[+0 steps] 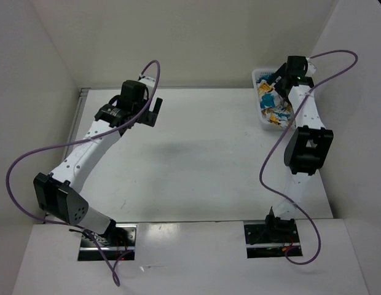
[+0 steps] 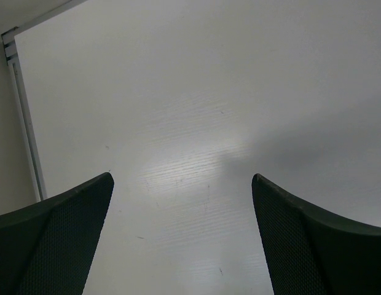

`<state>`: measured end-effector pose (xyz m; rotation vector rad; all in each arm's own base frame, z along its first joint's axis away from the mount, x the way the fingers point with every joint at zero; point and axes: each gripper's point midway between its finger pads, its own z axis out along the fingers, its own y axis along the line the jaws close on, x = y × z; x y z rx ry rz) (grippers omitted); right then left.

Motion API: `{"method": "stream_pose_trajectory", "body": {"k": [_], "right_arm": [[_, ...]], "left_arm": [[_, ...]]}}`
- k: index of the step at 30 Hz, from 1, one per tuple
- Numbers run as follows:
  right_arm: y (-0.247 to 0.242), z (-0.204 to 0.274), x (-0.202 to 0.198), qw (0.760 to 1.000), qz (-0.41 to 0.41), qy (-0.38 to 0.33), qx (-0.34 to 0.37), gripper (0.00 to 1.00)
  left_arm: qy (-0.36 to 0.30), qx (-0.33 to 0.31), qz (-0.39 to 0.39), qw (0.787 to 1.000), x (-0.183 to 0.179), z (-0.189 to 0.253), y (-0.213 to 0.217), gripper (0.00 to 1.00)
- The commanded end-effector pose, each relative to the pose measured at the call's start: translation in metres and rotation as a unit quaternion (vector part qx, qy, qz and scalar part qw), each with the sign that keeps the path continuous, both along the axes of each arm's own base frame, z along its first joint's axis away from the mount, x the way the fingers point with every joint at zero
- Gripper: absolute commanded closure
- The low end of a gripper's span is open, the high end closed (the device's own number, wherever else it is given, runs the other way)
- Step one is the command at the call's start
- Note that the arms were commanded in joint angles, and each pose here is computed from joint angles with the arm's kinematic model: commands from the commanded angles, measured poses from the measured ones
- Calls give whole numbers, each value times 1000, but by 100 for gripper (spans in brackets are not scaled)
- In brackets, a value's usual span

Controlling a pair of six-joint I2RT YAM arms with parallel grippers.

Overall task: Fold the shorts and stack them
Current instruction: Grab the shorts from the pile

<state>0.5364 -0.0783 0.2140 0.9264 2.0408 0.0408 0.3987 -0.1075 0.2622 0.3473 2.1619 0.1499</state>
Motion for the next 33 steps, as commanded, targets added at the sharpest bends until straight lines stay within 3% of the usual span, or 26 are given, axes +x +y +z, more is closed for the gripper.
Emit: {"method": "stream_pose_trajectory", "body": {"k": [1,6,10,13,15,16,22,23,25,26,27,30,33], "right_arm": [[3,-11,32,999,19,7,40,3],[-14,-34,74,999,11,4,50,11],[-25,-47,84,999,-4,6,48,38],[-30,-46,84,999,-13,4,52,65],[-34,-29,83,999,-22,-8,42,92],[-29,-22,84,999,-17,-14,41,99],[-3,99,66,994,8,-108,3,100],[14,145,61,987,22,-157,-2,100],[42,191,47,978,57,-201,-2,100],[69,219,40,967,89,-239,-3,100],[100,285,12,942,130,-310,4,100],[149,348,-23,901,190,-389,-7,100],[184,387,-68,871,246,-425,5,100]], "left_arm": [[-11,-10,-11,1000,-3,13,-4,0],[-15,-14,-15,1000,-3,23,-6,0],[-4,-13,-18,1000,-4,24,-7,0],[-7,-17,-22,1000,-4,28,-9,0],[-2,-18,-26,1000,-2,24,-11,0],[-6,-20,-26,999,-2,28,-11,0],[-2,-43,-58,997,-1,28,-27,0],[1,-52,-62,997,0,28,-25,0],[5,-93,-92,991,5,28,-27,0],[9,-104,-101,989,5,25,-28,0],[3,-121,-114,986,5,31,-28,0],[9,-128,-113,985,6,28,-23,0],[4,-131,-104,986,4,34,-12,0]]}}
